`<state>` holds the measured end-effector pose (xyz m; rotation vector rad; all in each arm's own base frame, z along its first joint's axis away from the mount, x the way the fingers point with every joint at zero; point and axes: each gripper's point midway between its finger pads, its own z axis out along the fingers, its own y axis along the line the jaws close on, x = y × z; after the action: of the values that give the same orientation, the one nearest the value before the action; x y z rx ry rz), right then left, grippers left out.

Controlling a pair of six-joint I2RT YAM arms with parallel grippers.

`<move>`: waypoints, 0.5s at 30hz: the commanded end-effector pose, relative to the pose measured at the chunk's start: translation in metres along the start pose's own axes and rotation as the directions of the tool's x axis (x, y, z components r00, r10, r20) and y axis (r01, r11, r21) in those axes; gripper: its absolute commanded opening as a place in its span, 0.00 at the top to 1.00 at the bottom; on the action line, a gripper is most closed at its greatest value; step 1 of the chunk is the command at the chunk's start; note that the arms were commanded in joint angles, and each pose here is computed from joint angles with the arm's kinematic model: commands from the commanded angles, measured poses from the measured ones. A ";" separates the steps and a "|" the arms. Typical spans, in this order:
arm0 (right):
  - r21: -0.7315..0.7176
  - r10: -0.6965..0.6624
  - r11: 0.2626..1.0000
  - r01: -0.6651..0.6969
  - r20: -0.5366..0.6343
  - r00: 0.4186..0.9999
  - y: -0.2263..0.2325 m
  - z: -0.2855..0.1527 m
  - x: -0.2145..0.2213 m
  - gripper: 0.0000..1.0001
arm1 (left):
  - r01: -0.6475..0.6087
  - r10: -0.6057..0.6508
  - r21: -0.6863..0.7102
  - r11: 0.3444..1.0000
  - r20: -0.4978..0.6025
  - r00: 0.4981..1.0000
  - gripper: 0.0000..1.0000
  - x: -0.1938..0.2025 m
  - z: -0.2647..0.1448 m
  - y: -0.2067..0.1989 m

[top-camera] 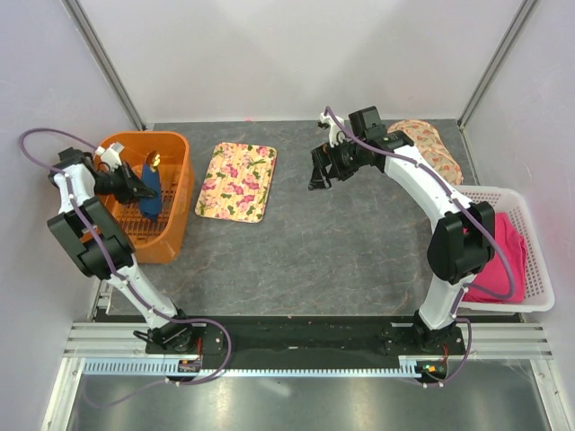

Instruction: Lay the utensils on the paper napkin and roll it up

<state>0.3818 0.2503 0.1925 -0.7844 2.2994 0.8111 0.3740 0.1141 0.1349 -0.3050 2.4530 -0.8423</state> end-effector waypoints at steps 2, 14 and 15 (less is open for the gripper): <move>-0.031 -0.034 0.999 0.035 0.017 0.999 -0.004 -0.006 -0.003 0.02 | 0.054 -0.054 -0.005 0.999 -0.042 0.998 0.98 -0.002 0.027 -0.002; -0.021 -0.018 1.000 0.018 -0.003 1.000 -0.024 -0.002 0.004 0.02 | 0.080 -0.084 -0.055 0.995 -0.079 0.993 0.98 -0.019 0.064 0.008; -0.022 -0.016 1.000 0.016 -0.001 1.000 -0.024 -0.003 0.003 0.02 | 0.083 -0.089 -0.058 0.995 -0.090 0.992 0.98 -0.017 0.070 0.012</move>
<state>0.3890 0.2311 0.1817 -0.7867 2.3110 0.8141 0.4029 0.0938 0.0795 -0.4196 2.6090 -0.8615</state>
